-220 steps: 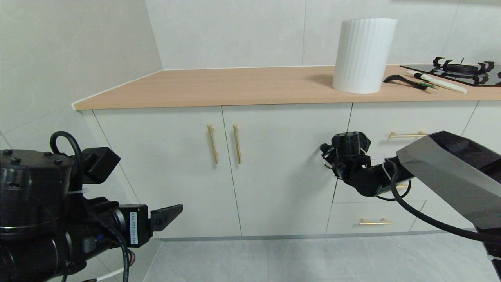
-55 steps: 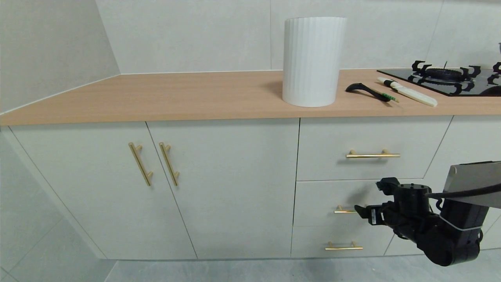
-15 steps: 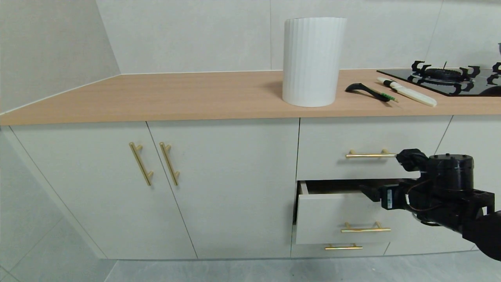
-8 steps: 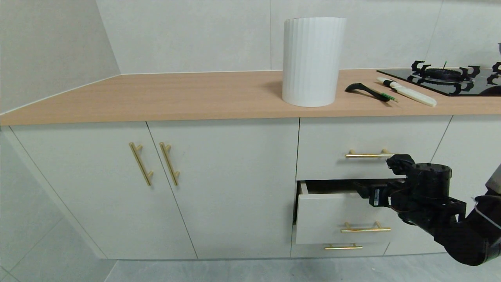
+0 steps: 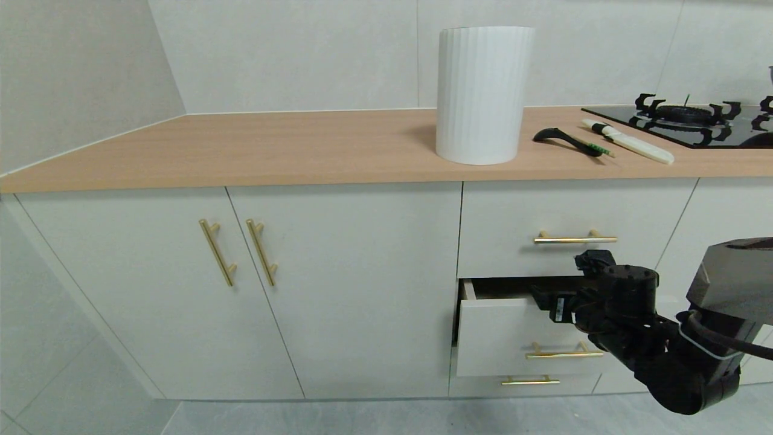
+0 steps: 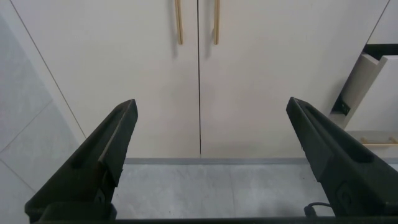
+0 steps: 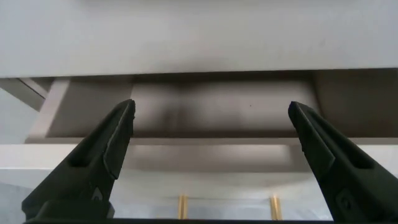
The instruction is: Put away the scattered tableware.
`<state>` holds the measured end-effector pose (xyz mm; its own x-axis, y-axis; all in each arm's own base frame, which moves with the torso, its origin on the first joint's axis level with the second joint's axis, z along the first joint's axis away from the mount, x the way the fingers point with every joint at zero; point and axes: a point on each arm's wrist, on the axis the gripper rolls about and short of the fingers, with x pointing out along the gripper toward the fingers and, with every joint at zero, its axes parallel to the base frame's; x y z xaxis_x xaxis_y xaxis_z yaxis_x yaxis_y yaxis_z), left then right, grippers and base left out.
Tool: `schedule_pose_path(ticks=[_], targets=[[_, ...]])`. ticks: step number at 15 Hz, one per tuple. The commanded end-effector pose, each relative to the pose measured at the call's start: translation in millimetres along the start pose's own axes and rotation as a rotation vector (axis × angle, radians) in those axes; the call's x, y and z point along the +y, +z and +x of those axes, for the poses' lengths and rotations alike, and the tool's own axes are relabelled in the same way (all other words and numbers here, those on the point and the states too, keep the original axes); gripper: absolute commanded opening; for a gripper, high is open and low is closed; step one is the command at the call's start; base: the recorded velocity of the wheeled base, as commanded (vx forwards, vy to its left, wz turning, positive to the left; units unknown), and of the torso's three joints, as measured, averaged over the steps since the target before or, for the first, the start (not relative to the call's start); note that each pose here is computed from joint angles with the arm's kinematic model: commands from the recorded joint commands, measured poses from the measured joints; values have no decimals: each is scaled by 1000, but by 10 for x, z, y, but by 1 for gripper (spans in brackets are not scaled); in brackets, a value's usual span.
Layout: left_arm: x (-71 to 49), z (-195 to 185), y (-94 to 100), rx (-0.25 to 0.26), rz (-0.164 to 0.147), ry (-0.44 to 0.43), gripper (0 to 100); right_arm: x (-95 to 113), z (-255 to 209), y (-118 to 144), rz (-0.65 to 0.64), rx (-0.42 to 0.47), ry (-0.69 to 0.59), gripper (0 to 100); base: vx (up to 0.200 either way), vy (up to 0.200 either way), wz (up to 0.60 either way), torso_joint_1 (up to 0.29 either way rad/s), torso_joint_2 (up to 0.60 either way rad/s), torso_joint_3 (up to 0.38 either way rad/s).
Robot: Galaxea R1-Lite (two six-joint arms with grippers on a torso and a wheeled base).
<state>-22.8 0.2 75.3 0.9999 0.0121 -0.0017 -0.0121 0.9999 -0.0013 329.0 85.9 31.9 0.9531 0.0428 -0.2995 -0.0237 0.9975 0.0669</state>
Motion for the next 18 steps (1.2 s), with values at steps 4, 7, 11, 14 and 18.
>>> schedule_pose_path(ticks=[4, 7, 11, 14, 18], targets=[[0, 1, 1, 1, 0, 2, 100, -2, 16, -94, -9, 37, -2, 100, 0, 0, 0, 0, 0, 0], [0, 1, 1, 1, 0, 2, 100, -12, -15, -85, -17, 76, -8, 100, 0, 0, 0, 0, 0, 0], [0, 1, 1, 1, 0, 2, 100, -20, -79, -35, -23, 109, -12, 100, 0, 0, 0, 0, 0, 0], [0, 1, 1, 1, 0, 2, 100, -28, -152, 21, -29, 137, -15, 100, 0, 0, 0, 0, 0, 0], [0, 1, 1, 1, 0, 2, 100, 2, -308, 89, -40, 215, 6, 100, 0, 0, 0, 0, 0, 0]])
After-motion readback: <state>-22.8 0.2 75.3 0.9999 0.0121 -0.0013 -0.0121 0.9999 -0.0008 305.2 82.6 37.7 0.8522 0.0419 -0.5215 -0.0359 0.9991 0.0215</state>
